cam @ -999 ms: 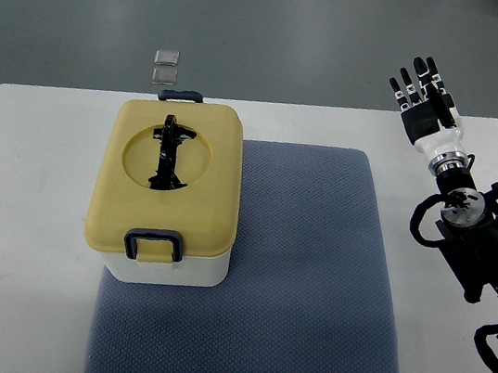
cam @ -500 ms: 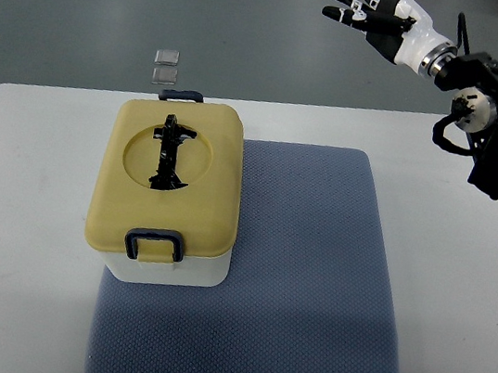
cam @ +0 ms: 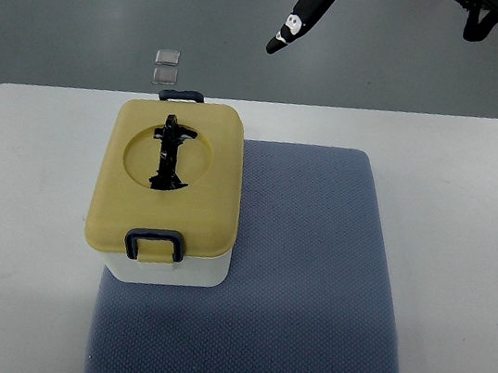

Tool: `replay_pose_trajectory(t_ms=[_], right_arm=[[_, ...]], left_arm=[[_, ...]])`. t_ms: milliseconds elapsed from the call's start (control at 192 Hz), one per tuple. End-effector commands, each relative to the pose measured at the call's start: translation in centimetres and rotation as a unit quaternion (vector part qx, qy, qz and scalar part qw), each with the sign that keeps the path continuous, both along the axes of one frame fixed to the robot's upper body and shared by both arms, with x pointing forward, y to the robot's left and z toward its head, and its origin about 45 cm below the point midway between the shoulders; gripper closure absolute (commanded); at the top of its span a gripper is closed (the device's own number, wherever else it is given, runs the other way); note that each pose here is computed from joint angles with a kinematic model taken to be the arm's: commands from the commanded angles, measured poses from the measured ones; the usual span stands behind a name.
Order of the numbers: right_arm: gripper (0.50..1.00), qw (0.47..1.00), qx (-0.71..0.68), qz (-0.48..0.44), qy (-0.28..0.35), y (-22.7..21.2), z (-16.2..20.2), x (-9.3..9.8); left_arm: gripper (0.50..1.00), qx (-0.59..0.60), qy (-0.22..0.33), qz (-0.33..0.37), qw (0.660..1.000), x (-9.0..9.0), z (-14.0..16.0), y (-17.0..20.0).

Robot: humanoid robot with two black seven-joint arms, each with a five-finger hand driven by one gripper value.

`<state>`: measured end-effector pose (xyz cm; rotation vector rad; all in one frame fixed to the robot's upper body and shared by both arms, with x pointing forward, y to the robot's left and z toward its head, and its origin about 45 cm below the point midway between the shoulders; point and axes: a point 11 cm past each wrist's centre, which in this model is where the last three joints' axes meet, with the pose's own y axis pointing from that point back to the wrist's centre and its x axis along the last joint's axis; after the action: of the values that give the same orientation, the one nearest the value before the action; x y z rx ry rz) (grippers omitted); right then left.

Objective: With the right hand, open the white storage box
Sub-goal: 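Swing the right hand over the box toward the black lid handle, then lower the right hand and close its fingers on the black lid handle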

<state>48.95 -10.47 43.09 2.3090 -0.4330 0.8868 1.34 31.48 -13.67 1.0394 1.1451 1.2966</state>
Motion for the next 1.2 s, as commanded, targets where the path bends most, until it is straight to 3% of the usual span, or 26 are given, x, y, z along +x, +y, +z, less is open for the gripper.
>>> replay_pose_trajectory(t_ms=[0, 146, 323, 593, 838, 905, 1197], right_arm=[[0.527, 0.996, -0.054, 0.064, -0.011, 1.6, -0.7, -2.7], [0.529, 0.99, -0.066, 0.126, -0.012, 3.7, -2.3, -5.2], [0.532, 0.986, -0.039, 0.149, -0.063, 5.9, -2.4, -6.3], [0.57, 0.969, -0.073, 0.185, -0.15, 6.9, -6.3, -6.7], [0.603, 0.968, -0.042, 0.178, -0.175, 7.9, -8.1, -6.9], [0.634, 0.967, -0.029, 0.176, -0.185, 8.4, -8.3, -7.1], [0.652, 0.966, -0.012, 0.174, -0.19, 9.4, -9.3, -7.4]], left_arm=[[0.5, 0.0, 0.0, 0.0, 1.0, 0.0, 0.0, 0.0], [0.5, -0.001, 0.0, 0.0, 1.0, 0.0, 0.0, -0.1], [0.5, -0.003, 0.0, -0.001, 1.0, 0.0, 0.0, -0.1], [0.5, -0.003, 0.0, -0.001, 1.0, 0.0, 0.0, -0.1], [0.5, -0.003, 0.001, 0.001, 1.0, -0.1, 0.0, -0.1], [0.5, -0.003, 0.001, 0.0, 1.0, -0.1, 0.0, -0.1], [0.5, -0.003, 0.001, 0.001, 1.0, -0.1, 0.0, -0.1]])
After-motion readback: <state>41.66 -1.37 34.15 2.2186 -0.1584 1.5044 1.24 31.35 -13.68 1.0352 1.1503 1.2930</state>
